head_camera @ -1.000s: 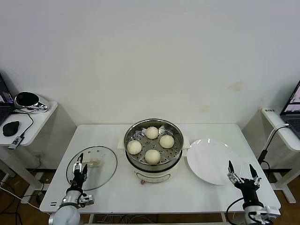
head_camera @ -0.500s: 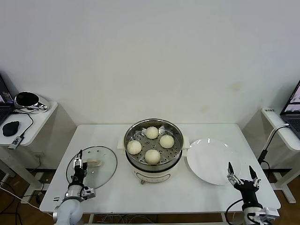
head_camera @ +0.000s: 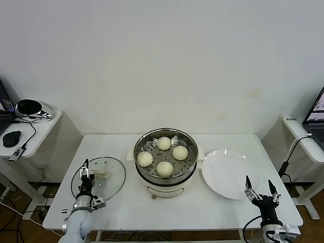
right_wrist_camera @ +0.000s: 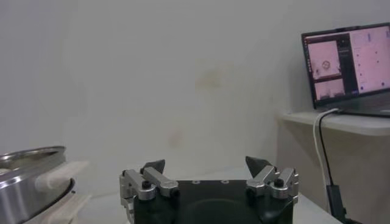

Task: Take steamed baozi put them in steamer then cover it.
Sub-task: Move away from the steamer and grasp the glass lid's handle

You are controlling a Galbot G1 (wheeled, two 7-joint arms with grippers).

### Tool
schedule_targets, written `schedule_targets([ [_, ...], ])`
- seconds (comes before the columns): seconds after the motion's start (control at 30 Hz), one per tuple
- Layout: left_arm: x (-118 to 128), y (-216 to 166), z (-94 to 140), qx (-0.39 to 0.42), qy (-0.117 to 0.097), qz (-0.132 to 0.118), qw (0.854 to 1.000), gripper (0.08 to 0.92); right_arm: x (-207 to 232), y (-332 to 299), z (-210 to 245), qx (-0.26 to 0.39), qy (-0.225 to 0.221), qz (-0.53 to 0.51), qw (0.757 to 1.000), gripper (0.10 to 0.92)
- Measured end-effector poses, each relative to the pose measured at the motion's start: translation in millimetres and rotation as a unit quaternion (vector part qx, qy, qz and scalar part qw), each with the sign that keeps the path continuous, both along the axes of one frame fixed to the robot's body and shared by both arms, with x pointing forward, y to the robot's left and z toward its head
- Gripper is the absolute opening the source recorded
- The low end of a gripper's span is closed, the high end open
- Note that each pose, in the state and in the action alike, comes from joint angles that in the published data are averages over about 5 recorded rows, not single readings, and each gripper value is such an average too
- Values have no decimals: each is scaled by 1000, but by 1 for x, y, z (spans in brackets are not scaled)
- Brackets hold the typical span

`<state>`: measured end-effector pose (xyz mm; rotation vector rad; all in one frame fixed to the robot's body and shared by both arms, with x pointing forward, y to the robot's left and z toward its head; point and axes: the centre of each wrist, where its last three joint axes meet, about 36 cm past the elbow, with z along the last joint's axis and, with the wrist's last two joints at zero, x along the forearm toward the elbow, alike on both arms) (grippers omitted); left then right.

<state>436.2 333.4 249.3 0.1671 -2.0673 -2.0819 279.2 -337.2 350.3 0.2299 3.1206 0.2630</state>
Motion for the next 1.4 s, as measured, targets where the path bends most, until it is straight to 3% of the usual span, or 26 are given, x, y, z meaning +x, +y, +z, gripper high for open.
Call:
schedule_targets([
  [0.83, 9, 1, -1, 1, 5, 5, 1000, 807, -2, 0, -3, -2, 2, 1, 1000, 823],
  [1.4, -3, 10, -12, 6, 24, 4, 1000, 335, -5, 1, 2, -6, -1, 4, 1000, 823],
])
